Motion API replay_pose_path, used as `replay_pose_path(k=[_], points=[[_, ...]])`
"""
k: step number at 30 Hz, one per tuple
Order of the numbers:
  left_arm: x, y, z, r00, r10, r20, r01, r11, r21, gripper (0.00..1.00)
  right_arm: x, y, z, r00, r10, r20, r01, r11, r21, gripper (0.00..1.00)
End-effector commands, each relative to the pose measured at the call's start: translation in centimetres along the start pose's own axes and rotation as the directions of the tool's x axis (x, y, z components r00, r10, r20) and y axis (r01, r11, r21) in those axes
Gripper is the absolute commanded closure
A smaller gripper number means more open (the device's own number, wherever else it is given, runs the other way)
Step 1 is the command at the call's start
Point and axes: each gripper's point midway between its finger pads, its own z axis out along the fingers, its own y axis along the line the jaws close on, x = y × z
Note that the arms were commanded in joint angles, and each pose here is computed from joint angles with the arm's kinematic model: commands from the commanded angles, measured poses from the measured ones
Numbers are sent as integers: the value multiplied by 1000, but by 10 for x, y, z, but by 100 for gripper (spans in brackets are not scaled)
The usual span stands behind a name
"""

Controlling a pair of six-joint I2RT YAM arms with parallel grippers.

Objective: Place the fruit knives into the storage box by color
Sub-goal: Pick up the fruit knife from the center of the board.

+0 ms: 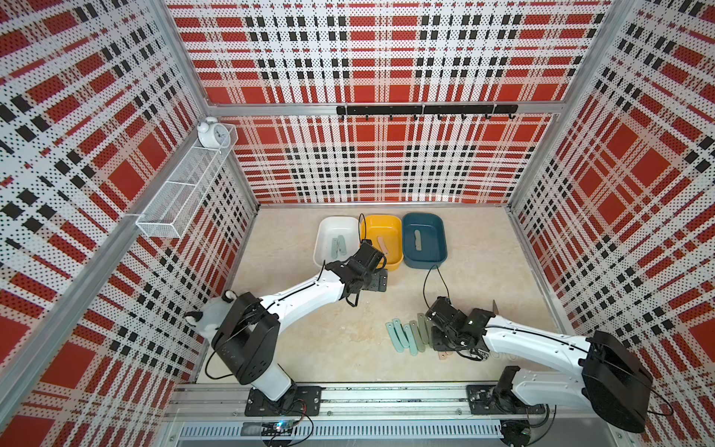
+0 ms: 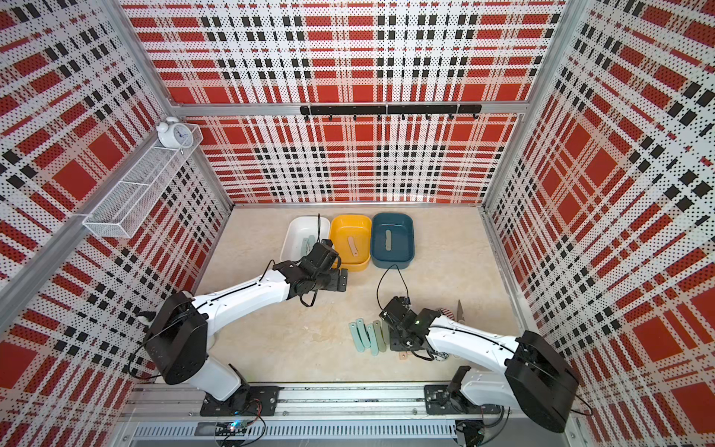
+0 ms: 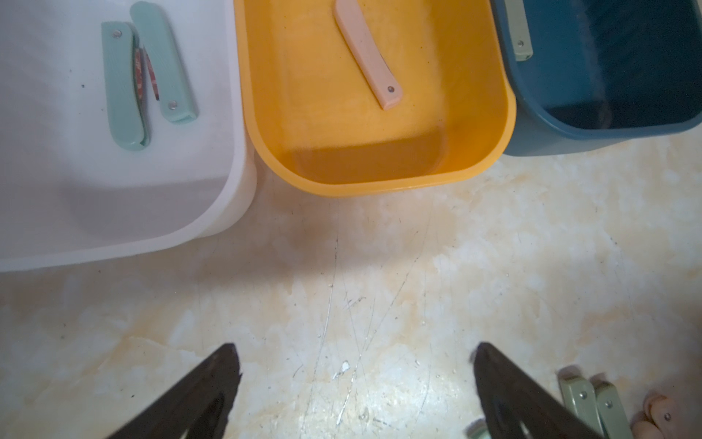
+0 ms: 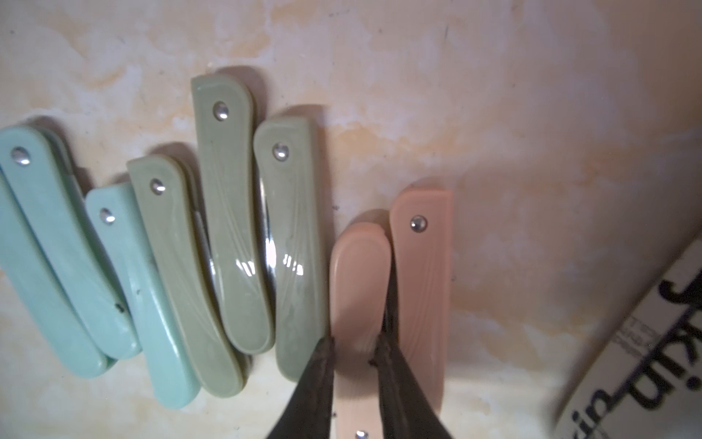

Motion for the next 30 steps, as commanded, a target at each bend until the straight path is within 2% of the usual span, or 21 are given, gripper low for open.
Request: replay_pose_path(k=[1,10,15,25,30], points=[[-6,1,-2,1000,-4,21,4,1000,10,2,8,-14,6,1000,-3,-18,4,998,67,74],[-10,4,-4,1000,-7,30,7,1000,7,1,6,-10,10,1000,7,-11,-6,999,50,67],[-12,7,-7,999,-16,39,15,1000,7,2,9,-9,18,1000,10,-21,-9,999,48,67],[-18,11,-12,998,-21,56,21,1000,6,2,-5,-10,14,999,-18,29,15,997,78,79],[-22,16,-14,998,-30,63,30,1000,-5,2,-19,-9,5,997,-38,68,31,994,102,81]])
